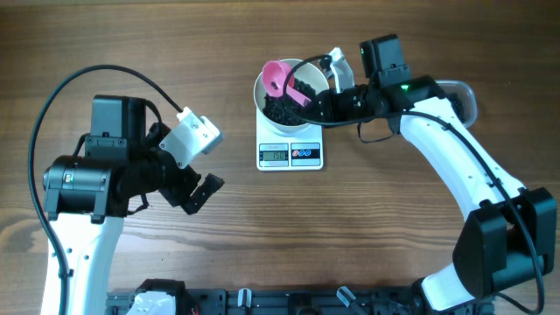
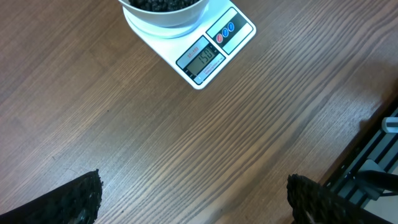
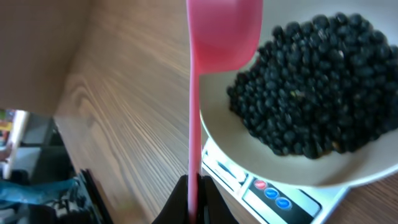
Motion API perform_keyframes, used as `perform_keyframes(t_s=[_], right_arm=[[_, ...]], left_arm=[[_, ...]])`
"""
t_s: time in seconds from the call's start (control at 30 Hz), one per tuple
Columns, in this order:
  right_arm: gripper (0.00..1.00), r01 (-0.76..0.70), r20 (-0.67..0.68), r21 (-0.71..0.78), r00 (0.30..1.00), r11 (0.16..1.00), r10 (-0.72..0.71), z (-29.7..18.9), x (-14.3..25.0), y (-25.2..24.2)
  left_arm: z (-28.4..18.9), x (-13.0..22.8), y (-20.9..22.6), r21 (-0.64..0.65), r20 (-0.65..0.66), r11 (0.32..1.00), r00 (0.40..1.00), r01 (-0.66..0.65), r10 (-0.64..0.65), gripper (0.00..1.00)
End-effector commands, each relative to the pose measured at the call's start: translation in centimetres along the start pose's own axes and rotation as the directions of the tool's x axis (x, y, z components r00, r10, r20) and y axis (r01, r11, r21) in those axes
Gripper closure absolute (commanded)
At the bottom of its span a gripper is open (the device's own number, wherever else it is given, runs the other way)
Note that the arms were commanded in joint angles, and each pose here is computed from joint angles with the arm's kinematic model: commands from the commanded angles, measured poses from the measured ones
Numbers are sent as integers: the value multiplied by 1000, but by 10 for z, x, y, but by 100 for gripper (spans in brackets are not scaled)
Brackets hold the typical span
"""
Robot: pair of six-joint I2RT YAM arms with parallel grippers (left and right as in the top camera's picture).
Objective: Scoop item into bowl and weigh 150g on scale
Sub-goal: 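Tilt the scoop over the bowl to top up the beans, then move the empty scoop right past the bean tub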
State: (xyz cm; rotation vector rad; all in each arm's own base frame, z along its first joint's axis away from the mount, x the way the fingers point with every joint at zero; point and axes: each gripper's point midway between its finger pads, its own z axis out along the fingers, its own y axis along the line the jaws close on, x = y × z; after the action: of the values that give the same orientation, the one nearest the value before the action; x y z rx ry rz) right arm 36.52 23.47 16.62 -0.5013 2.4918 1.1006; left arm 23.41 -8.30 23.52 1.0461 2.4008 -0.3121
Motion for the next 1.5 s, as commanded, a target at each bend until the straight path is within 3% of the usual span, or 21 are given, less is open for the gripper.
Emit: perform_keyframes(t_s=[0.0, 0.67, 1.13, 1.47], right_arm=[[96, -57, 31, -60, 998, 997, 59, -1, -15, 11], [96, -233, 85, -95, 967, 968, 241, -15, -34, 1], [96, -341, 203, -148, 908, 928, 366, -86, -51, -58], [96, -433, 242, -4, 874, 901, 421, -147, -9, -101]], left_arm=[[-4, -3, -2, 6, 25, 1000, 1000, 4, -4, 0], [-4, -3, -2, 6, 25, 1000, 1000, 4, -4, 0], [-4, -3, -2, 6, 25, 1000, 1000, 4, -4, 0], [-4, -3, -2, 6, 25, 1000, 1000, 4, -4, 0]])
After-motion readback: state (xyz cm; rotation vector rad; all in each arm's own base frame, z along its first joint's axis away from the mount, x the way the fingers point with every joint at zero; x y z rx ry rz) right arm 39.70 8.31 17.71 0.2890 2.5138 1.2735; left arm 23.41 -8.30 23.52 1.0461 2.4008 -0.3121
